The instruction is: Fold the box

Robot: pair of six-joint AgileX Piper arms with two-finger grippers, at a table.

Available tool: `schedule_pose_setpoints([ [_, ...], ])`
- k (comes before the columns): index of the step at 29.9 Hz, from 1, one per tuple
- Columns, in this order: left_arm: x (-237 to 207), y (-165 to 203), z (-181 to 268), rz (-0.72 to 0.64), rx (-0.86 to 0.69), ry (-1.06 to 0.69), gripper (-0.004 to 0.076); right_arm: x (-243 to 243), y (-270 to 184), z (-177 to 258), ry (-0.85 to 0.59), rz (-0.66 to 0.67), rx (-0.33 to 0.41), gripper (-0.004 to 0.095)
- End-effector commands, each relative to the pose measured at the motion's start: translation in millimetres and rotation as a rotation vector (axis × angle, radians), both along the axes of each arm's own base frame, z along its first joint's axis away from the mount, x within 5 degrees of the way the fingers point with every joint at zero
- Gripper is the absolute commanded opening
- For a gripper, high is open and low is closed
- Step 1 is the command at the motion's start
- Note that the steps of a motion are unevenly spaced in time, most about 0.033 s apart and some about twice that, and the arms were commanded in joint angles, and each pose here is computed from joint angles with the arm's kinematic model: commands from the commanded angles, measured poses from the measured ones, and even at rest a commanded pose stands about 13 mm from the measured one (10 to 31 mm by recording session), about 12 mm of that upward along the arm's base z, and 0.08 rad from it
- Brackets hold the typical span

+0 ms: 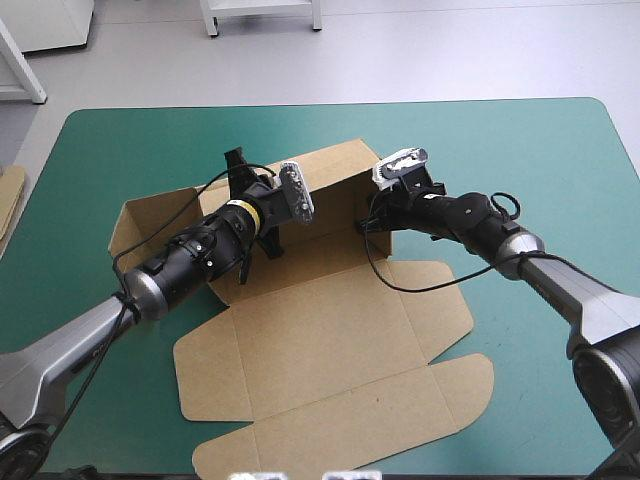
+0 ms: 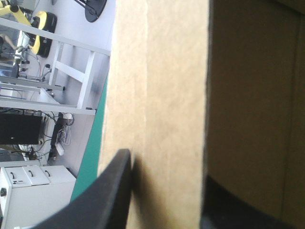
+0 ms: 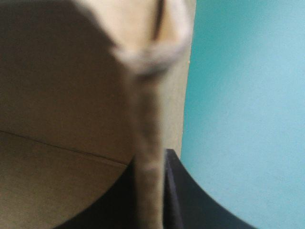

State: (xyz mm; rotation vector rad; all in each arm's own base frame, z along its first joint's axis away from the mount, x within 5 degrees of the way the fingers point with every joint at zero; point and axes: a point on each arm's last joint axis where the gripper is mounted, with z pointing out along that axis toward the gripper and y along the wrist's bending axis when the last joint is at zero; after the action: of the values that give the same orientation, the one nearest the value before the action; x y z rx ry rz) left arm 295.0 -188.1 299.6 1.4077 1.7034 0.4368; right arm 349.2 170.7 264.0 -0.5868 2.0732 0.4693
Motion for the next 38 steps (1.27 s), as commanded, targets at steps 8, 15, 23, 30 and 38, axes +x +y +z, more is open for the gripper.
schedule_pose_setpoints([
  [8,-30,-12,9,0.038,-0.133,0.110,0.0313,-15,11,32,0.008,0.067,0.119,-0.0007],
  [15,-36,-8,14,0.070,-0.138,0.127,0.0370,-15,11,33,0.015,0.055,0.137,-0.0007],
  [23,-48,-15,18,0.053,-0.142,0.134,0.0426,-14,11,34,0.017,0.036,0.157,-0.0007],
  [30,-69,-21,35,-0.006,-0.179,0.106,0.0426,-12,10,34,0.012,0.008,0.164,-0.0007],
  [38,-81,-24,41,0.003,-0.220,0.135,0.0426,-11,9,35,0.019,-0.021,0.185,-0.0007],
])
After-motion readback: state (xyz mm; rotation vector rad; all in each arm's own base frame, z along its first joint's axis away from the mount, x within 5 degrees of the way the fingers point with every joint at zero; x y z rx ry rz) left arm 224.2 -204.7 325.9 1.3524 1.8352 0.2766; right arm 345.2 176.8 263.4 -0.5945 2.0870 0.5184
